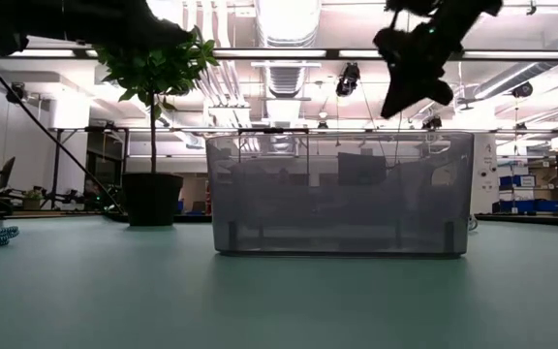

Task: Pick and place USB-C Cables
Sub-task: Put the white charger cable into the black bin

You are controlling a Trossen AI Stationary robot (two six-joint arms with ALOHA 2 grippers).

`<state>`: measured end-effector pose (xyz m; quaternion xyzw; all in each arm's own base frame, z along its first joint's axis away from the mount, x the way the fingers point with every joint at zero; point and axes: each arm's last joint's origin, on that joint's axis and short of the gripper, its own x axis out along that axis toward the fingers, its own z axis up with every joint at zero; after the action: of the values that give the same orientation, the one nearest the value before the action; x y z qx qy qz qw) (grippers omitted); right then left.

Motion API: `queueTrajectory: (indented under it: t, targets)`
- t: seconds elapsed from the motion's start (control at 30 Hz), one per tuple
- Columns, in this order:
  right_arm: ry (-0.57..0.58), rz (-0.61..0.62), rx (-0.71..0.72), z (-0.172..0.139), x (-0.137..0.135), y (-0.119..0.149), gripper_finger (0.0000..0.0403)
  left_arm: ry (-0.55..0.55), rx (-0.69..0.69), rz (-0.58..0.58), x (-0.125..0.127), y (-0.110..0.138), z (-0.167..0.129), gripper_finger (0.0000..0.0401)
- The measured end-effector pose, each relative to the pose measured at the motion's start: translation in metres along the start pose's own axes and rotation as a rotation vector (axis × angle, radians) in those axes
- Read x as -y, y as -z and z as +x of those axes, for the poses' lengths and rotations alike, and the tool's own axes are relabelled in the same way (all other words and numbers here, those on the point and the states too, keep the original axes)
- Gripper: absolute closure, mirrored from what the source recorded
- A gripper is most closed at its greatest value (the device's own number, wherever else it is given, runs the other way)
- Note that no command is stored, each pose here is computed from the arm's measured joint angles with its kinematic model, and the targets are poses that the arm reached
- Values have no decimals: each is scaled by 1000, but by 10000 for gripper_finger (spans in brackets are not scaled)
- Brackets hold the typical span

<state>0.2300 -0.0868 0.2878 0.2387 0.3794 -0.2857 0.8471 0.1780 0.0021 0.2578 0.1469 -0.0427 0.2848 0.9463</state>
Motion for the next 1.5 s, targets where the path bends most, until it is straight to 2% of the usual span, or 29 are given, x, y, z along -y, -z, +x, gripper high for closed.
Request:
queueTrajectory:
  t: [0.13, 0.3, 0.43, 0.6, 0.77, 0.87, 1.03, 1.3, 1.5]
  targets:
    - [67, 1, -155, 21, 5, -9, 394, -13, -9, 78, -3, 1, 1, 400]
    - [79, 21, -302, 48, 16, -16, 394, -34, -33, 192, -6, 4, 3, 400]
    - [84, 54, -430, 68, 31, -14, 394, -119, -80, 207, -11, 11, 6, 400]
    - [118, 85, -471, 81, 51, -15, 394, -209, -117, 216, -21, 16, 10, 400]
    - [137, 118, -475, 88, 66, -17, 394, -250, -148, 231, -28, 22, 14, 400]
    - [125, 178, -502, 91, 73, -16, 386, -260, -173, 247, -29, 27, 17, 400]
    - [104, 240, -601, 88, 75, -8, 336, -272, -190, 256, -28, 33, 23, 400]
    - [123, 283, -620, 90, 76, 4, 227, -273, -218, 275, -25, 41, 29, 400]
    - [139, 308, -636, 100, 76, 22, 188, -270, -224, 275, -24, 43, 30, 400]
